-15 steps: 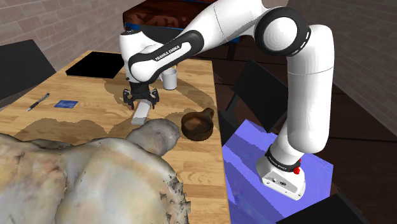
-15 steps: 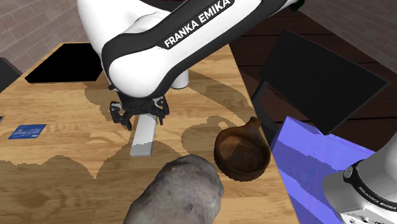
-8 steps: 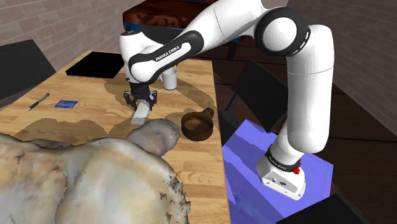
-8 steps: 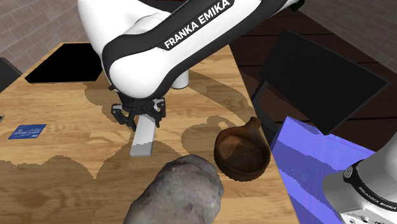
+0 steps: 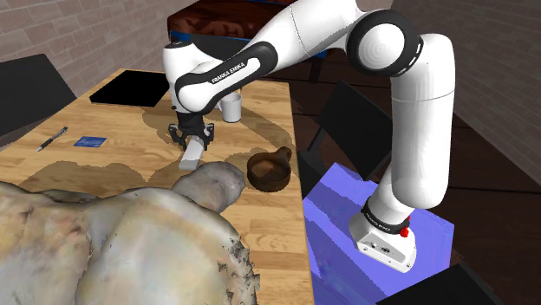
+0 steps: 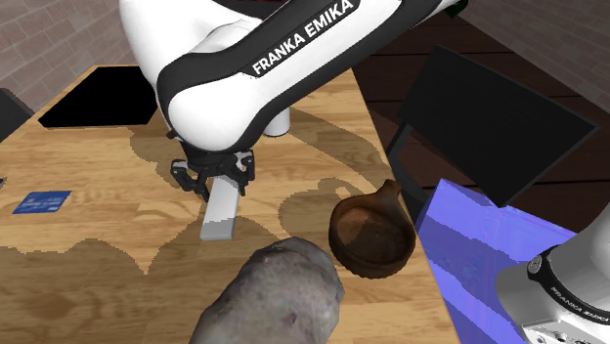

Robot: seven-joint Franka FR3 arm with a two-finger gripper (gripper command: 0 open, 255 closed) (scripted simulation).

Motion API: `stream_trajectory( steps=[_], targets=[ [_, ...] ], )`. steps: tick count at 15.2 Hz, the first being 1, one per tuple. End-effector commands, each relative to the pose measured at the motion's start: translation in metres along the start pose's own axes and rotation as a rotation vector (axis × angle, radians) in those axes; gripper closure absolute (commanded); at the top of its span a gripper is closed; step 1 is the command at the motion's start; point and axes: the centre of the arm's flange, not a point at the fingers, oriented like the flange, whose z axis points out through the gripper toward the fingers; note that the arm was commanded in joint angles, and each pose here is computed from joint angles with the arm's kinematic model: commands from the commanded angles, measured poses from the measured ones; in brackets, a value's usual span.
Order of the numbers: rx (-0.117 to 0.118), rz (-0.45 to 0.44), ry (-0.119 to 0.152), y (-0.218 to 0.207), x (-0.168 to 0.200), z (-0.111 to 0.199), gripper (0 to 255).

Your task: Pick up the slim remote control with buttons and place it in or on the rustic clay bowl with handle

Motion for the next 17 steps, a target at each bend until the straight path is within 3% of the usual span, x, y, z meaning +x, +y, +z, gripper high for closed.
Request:
stream_trajectory(
  steps=[1, 17],
  targets=[
    [-0.001, 0.0, 0.0, 0.0, 0.0, 0.0, 255],
    [-0.001, 0.0, 0.0, -0.002, -0.001, -0.084, 255]
  ],
)
